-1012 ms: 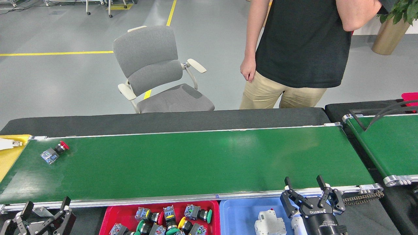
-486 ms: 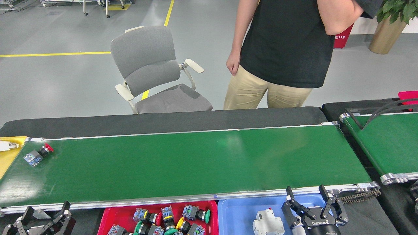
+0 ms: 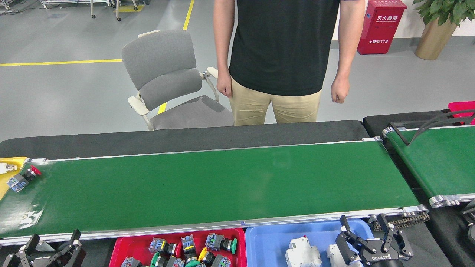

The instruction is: Pick switch part from conveyor to tray

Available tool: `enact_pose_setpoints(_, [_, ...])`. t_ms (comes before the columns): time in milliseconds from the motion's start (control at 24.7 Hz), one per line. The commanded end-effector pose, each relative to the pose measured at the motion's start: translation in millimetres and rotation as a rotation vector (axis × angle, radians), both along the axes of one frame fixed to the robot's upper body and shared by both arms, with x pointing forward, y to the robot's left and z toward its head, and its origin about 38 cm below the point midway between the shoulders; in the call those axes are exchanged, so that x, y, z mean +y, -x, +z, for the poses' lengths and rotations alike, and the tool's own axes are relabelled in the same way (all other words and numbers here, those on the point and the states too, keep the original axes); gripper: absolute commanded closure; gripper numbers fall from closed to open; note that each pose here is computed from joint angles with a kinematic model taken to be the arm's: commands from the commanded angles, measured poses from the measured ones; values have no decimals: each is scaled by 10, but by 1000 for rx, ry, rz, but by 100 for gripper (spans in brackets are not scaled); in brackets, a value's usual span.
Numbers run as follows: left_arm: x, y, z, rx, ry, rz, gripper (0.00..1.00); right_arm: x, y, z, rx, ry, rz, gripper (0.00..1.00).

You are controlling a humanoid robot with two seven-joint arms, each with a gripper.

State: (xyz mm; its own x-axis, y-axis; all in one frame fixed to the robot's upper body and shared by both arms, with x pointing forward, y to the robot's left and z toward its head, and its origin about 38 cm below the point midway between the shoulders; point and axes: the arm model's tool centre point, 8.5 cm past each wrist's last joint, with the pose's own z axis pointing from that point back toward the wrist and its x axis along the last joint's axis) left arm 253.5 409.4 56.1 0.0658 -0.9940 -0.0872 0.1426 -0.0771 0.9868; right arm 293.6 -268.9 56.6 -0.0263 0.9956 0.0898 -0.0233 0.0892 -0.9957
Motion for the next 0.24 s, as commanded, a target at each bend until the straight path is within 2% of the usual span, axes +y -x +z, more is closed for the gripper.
enact_pose_setpoints(0, [46, 4, 90, -17, -16, -24, 0, -12, -13, 60, -19, 0, 0, 0])
enact_pose_setpoints(202, [123, 71, 76, -7, -21, -4, 0, -2, -28, 71, -23, -4, -2, 0])
